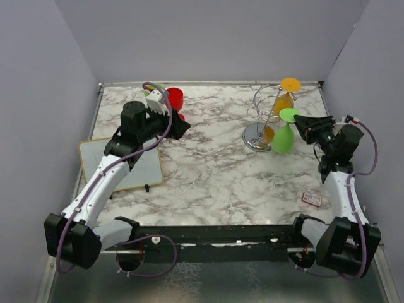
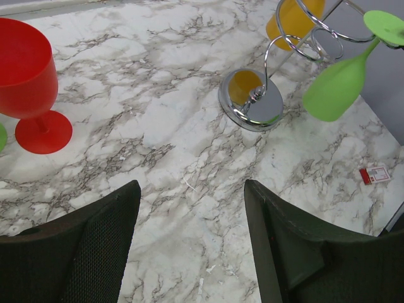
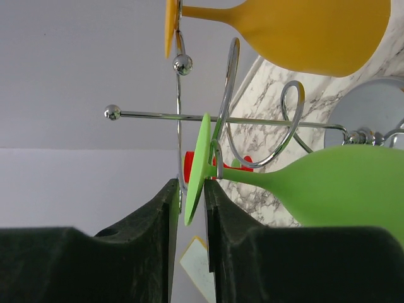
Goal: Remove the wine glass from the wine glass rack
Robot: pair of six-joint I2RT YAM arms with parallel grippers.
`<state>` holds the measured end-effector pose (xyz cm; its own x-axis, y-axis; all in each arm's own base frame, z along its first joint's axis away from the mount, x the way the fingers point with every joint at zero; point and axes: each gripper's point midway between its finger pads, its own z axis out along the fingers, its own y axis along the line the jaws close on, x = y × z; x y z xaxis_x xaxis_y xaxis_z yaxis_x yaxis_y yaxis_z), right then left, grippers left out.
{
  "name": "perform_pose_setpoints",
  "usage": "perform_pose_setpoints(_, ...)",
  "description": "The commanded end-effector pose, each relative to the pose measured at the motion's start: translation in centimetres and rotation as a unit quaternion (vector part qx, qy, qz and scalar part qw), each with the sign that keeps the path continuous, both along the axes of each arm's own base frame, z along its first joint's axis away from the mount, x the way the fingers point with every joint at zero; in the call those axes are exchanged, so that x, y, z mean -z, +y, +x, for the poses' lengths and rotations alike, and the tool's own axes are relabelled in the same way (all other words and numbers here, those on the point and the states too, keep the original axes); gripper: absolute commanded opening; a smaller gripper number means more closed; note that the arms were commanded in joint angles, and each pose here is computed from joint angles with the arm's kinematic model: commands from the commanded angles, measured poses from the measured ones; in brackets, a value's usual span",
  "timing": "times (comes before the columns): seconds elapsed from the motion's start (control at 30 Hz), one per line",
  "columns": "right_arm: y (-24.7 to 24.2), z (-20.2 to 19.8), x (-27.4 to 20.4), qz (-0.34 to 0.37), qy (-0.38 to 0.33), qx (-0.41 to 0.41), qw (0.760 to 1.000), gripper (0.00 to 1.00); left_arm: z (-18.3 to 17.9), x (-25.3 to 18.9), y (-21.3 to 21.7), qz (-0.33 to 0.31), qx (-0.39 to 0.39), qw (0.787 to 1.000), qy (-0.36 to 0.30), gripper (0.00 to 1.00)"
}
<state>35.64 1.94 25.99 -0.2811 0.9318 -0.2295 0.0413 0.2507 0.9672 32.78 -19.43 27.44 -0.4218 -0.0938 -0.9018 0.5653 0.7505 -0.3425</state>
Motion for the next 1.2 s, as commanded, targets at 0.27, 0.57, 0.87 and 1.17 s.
perform_pose_setpoints(0.27, -0.4, 0.3, -1.9, -0.013, -0.016, 0.014, 1.000, 0.21, -0.2, -0.9, 0.0, -0.001, -0.001, 1.000, -0.018, 0.69)
perform_pose_setpoints(0.57, -0.6, 0.2, -2.7, -0.020, -0.014, 0.022, 0.999, 0.14, -0.2, -0.9, 0.0, 0.000, -0.001, 1.000, -0.017, 0.69)
perform_pose_setpoints(0.87, -0.5, 0.0, -2.5, -0.008, -0.005, 0.022, 1.000, 0.08, -0.2, -0.8, 0.1, 0.000, -0.002, 1.000, -0.017, 0.69)
perform_pose_setpoints(1.17, -1.0, -1.0, -3.4, -0.021, -0.007, 0.048, 0.999, 0.07, -0.1, -0.8, 0.1, 0.001, -0.003, 1.000, -0.016, 0.69)
